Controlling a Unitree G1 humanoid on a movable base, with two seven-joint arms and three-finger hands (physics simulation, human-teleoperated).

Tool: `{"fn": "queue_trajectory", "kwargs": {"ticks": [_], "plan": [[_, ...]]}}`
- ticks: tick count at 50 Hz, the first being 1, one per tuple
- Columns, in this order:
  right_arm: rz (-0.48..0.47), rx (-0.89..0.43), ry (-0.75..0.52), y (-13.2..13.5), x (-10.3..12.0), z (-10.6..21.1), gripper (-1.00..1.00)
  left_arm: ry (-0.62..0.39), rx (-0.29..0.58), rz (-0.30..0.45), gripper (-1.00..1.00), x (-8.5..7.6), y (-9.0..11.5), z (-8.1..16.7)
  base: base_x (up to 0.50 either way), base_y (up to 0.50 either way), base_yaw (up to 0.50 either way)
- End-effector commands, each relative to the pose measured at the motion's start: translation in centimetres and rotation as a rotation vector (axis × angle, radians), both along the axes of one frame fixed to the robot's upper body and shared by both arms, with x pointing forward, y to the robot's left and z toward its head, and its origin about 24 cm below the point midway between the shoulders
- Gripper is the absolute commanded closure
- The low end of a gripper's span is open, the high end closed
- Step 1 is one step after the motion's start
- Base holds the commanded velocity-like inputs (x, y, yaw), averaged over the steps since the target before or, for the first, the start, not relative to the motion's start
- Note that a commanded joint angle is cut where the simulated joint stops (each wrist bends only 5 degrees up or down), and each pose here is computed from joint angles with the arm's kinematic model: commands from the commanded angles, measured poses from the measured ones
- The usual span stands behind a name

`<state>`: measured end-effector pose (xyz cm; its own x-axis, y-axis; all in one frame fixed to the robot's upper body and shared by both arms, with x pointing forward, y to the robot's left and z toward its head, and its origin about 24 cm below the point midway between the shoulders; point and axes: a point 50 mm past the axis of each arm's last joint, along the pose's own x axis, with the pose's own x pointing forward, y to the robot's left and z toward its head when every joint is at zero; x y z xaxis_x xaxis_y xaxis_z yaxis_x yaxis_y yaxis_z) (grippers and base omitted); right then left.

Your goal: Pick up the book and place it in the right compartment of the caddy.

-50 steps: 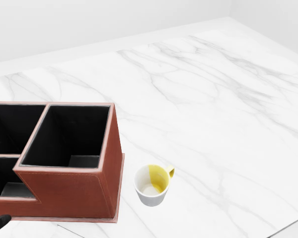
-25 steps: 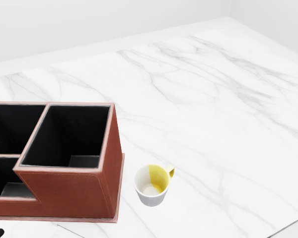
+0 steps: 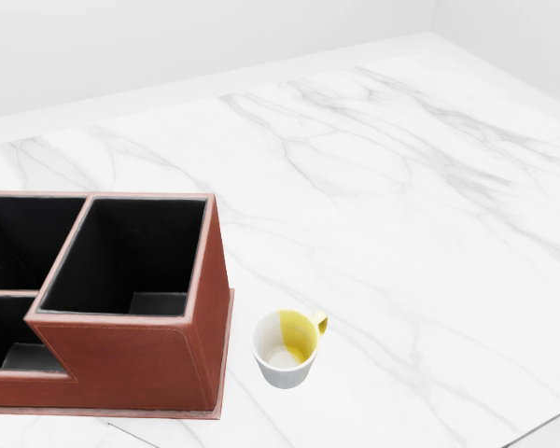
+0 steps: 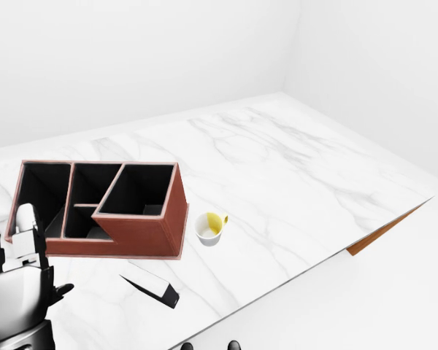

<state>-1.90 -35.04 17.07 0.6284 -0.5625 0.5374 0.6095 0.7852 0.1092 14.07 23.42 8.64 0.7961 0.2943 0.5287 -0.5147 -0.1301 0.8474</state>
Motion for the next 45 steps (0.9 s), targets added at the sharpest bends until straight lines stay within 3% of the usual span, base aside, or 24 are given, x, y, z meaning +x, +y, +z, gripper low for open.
{"fn": "queue_trajectory", "kwargs": {"ticks": [1,9,32,45], "plan": [[0.020,-0.036,0.005,0.3,0.4,0.5,-1.00,0.132,0.058,0.008,-1.00,-0.6,0.3,-2.0,0.00,0.00,0.00],[0.025,-0.031,0.010,0.2,0.5,0.3,-1.00,0.211,0.130,-0.032,-1.00,-0.8,-0.2,-2.8,0.00,0.00,0.00],[0.024,-0.032,0.009,0.3,0.3,0.4,-1.00,0.475,0.305,-0.337,-1.00,-1.3,-3.8,-7.5,0.00,0.00,0.00],[0.026,-0.036,0.012,0.3,0.4,0.4,-1.00,0.492,0.299,-0.436,-1.00,-1.8,-5.2,-7.9,0.00,0.00,0.00]]}}
